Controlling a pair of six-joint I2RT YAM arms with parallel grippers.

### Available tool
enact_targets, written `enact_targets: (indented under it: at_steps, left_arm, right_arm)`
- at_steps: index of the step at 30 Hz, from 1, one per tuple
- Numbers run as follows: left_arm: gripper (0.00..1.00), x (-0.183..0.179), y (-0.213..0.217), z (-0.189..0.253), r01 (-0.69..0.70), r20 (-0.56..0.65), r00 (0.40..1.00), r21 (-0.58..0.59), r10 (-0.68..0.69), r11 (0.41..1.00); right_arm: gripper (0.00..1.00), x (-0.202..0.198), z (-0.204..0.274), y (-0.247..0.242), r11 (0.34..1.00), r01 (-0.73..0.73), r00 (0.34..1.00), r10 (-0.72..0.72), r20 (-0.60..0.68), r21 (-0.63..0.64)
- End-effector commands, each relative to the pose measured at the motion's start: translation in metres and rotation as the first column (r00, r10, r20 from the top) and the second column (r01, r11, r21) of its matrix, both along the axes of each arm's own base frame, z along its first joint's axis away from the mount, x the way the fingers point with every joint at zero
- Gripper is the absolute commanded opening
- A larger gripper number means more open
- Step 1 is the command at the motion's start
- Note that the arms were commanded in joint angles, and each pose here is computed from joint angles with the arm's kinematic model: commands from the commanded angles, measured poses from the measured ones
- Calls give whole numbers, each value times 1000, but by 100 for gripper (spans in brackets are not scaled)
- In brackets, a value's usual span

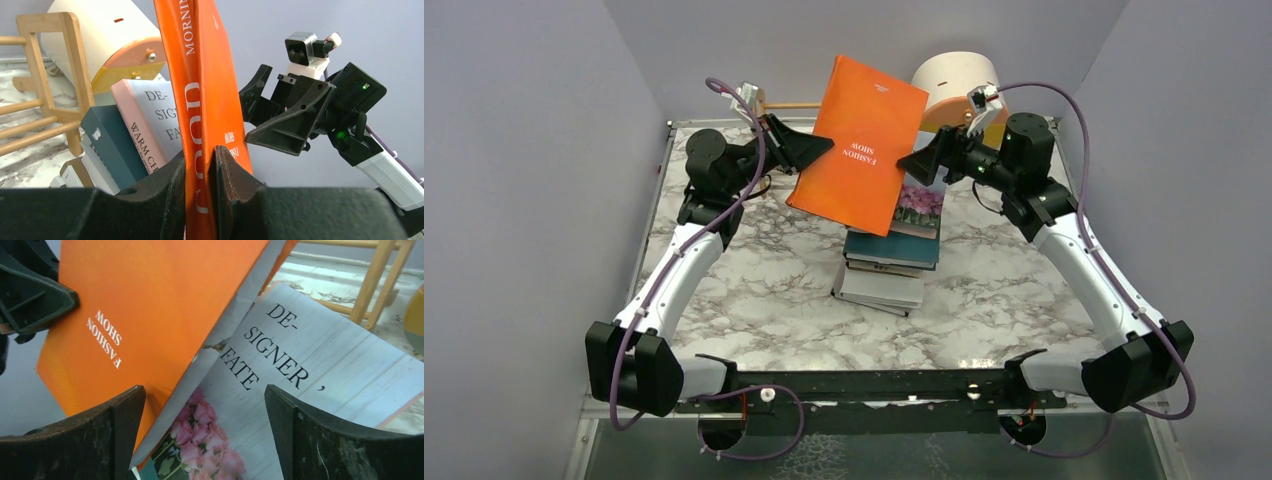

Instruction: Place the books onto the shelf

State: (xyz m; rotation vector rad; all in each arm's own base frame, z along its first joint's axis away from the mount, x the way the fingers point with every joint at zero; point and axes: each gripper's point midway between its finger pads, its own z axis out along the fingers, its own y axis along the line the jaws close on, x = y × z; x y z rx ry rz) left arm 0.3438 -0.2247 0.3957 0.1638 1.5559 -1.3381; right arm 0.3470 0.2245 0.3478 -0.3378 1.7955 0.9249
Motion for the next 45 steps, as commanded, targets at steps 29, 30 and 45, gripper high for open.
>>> enact_targets:
  at_steps: [29, 30, 45]
  left_arm:
    - [38, -33, -25, -18, 290, 19, 957, 16, -290, 957]
    - [39, -33, -25, -18, 294, 20, 956, 17, -294, 956]
    - [0, -38, -24, -11, 310, 27, 950, 13, -310, 951]
  right_arm:
    - [43, -5, 19, 51, 968, -219, 976, 217, 29, 121]
    - [43, -5, 20, 51, 968, -220, 976, 217, 32, 121]
    - [53, -6, 25, 47, 974, -197, 980, 193, 47, 115]
